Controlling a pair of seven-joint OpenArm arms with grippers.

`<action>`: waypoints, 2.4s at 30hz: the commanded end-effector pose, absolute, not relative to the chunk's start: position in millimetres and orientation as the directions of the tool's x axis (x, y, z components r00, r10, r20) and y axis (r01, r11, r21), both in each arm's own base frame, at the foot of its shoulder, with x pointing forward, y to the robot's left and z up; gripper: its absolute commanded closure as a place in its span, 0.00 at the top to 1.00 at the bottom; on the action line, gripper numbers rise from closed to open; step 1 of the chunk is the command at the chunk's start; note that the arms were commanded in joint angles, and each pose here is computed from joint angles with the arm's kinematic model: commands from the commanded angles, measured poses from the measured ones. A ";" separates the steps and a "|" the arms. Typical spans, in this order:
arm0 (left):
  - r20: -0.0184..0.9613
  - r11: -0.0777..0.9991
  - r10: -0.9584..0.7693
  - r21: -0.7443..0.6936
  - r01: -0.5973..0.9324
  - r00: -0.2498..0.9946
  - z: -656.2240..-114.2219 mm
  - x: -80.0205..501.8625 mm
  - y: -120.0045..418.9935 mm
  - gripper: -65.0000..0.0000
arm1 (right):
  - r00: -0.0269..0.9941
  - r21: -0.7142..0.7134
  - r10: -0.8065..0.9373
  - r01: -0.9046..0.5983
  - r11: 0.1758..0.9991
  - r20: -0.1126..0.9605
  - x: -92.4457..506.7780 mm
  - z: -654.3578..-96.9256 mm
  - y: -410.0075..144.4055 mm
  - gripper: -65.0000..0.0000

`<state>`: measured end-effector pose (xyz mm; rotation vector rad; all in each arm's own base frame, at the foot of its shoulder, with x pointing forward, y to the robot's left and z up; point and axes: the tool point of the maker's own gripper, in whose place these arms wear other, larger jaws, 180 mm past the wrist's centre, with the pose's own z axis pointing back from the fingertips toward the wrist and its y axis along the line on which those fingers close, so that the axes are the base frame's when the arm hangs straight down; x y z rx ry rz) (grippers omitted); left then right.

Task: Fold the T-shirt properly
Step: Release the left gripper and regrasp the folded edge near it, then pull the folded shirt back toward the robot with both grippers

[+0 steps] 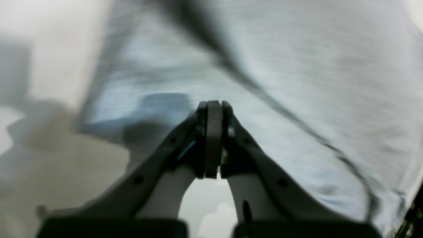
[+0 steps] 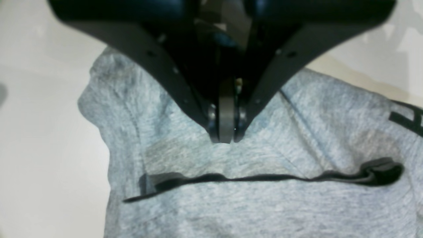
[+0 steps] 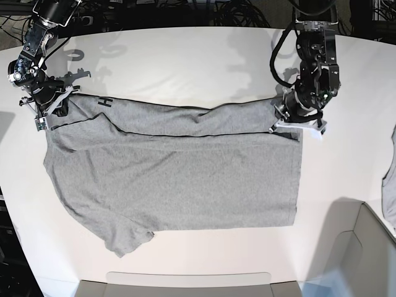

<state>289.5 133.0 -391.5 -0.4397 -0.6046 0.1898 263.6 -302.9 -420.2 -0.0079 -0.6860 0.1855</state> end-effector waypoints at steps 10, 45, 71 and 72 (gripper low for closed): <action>0.628 0.893 0.343 -0.448 -0.036 0.698 -347.6 308.1 154.1 0.11 | 0.838 -0.085 0.220 -0.205 0.975 0.500 235.9 -441.5 -306.3 0.00; 0.508 0.896 0.268 -0.443 -0.019 0.818 -400.5 287.2 128.4 0.12 | 0.840 -0.084 0.221 -0.207 0.975 0.496 234.0 -442.7 -305.9 0.00; 0.497 0.932 0.337 -0.295 -0.210 0.800 -402.6 215.7 232.1 0.00 | 0.905 -0.084 0.261 -0.248 0.965 0.337 155.1 -468.1 -318.4 0.00; 0.488 0.932 0.344 -0.285 -0.226 0.803 -405.1 208.3 237.2 0.00 | 0.907 -0.083 0.263 -0.250 0.965 0.329 150.8 -469.0 -318.4 0.00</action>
